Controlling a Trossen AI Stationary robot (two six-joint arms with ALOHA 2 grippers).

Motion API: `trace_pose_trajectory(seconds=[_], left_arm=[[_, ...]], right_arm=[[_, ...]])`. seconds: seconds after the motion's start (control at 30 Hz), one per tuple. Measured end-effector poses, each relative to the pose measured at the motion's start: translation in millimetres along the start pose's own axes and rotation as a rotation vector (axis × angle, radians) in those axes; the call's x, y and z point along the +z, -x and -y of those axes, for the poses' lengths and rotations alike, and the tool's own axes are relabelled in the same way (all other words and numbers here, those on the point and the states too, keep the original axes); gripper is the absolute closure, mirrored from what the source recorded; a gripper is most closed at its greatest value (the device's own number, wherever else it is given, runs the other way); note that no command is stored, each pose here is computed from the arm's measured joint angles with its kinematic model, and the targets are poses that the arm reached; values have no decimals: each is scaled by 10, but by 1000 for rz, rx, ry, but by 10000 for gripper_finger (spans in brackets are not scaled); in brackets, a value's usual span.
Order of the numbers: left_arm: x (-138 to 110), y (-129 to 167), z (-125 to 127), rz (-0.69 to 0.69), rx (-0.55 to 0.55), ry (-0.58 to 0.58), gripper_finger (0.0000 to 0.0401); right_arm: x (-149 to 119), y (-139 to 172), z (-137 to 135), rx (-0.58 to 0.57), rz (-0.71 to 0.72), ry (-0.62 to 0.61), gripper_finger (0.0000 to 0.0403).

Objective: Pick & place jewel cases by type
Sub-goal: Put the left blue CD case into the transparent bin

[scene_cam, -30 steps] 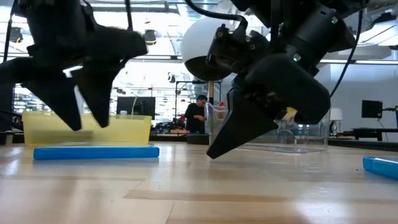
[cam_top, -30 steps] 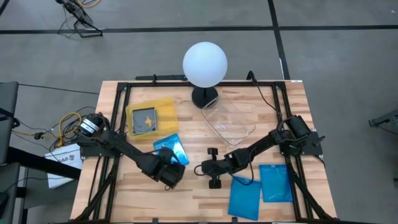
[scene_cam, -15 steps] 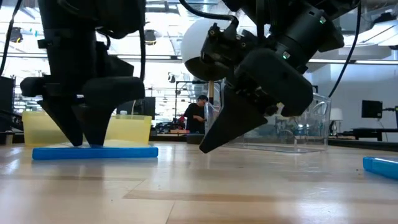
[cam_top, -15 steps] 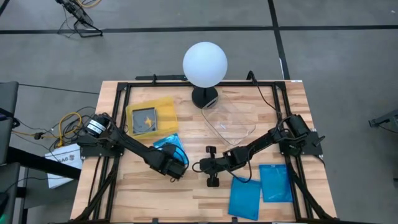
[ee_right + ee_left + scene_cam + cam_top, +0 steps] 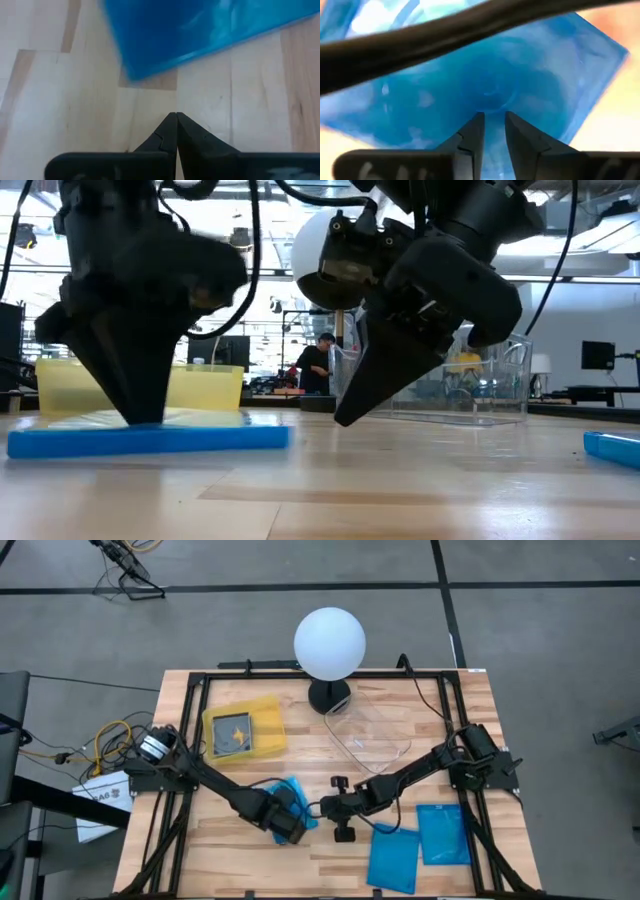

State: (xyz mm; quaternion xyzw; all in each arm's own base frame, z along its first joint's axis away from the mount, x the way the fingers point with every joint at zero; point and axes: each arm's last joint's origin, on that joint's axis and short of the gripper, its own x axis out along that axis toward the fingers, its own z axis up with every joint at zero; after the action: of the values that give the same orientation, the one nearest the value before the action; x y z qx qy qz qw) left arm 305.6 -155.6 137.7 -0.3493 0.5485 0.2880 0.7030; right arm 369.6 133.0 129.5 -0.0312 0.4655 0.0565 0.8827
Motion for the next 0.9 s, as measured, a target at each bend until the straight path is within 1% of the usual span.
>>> trace_pose_trajectory(seconds=[0.1,0.23,0.27,0.33,0.43,0.53,0.6,0.73,0.83,0.9], left_arm=[[-48,6,84,1,-79,-7,351],[-120,16,149,13,-138,-8,372],[-141,23,156,21,-134,-7,377],[-173,94,165,49,-82,-10,392],[-212,280,157,104,53,-1,398],[-276,550,238,107,79,34,399],[-364,654,241,106,108,63,400],[-559,773,213,62,161,175,401],[-684,770,127,35,255,240,401],[-725,757,87,51,274,273,401]], right_arm=[[0,9,2,-2,-20,3,403],[-48,8,29,26,-82,3,403],[-61,8,45,32,-100,1,403],[-68,9,72,36,-119,-3,403],[-68,5,122,48,-131,-8,403],[-60,1,170,69,-136,2,403],[-53,-3,196,72,-131,7,403],[-30,-14,233,92,-103,59,403],[11,-25,255,77,-60,92,403],[23,-26,258,77,-46,98,403]])
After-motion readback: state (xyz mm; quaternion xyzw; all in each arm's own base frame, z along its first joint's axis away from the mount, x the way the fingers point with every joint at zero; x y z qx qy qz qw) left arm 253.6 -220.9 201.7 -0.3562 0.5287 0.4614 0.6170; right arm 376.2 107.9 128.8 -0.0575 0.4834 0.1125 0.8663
